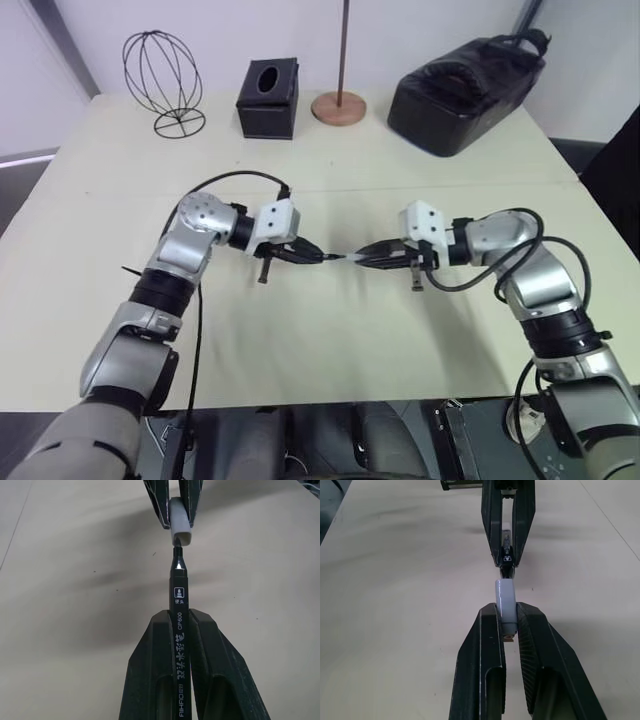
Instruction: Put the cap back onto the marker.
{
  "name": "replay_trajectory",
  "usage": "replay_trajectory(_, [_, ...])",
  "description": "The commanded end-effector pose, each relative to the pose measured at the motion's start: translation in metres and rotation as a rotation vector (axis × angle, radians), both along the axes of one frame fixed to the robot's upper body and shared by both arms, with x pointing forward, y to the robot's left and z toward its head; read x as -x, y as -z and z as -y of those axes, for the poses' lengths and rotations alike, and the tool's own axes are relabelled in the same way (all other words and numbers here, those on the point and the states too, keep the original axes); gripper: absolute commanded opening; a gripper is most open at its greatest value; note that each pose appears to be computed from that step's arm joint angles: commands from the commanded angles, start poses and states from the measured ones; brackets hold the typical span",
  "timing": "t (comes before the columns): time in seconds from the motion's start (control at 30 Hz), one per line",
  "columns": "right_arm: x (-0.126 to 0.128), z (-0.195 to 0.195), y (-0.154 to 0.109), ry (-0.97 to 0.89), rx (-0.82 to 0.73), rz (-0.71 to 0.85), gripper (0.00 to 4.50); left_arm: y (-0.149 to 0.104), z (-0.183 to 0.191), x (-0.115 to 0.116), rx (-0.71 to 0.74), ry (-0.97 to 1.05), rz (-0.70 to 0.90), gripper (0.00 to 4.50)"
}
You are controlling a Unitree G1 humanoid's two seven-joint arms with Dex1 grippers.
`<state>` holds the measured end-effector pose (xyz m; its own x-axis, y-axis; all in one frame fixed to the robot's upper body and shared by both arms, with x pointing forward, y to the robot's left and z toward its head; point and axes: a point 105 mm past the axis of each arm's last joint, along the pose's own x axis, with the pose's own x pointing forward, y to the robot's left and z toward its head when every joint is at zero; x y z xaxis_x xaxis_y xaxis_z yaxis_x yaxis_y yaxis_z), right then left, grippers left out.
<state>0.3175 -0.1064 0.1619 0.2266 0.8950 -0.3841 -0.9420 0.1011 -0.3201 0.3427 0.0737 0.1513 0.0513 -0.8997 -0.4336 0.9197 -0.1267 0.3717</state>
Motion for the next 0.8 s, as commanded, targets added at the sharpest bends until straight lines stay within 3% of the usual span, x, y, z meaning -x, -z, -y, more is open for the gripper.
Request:
replay_trajectory(0.03, [0.004,-0.008,-0.012,-0.030,-0.028,0.041,0.05,-0.003,0.003,0.001,0.009,0.010,0.014,0.00])
replay_trajectory(0.4, [-0.004,-0.021,-0.005,-0.029,-0.038,0.006,0.05,0.007,0.013,0.002,-0.099,0.040,0.092,0.00])
replay_trajectory(0.8, [-0.014,-0.042,0.000,-0.011,-0.071,-0.007,0.05,0.001,0.034,0.007,-0.087,0.058,0.139,0.00])
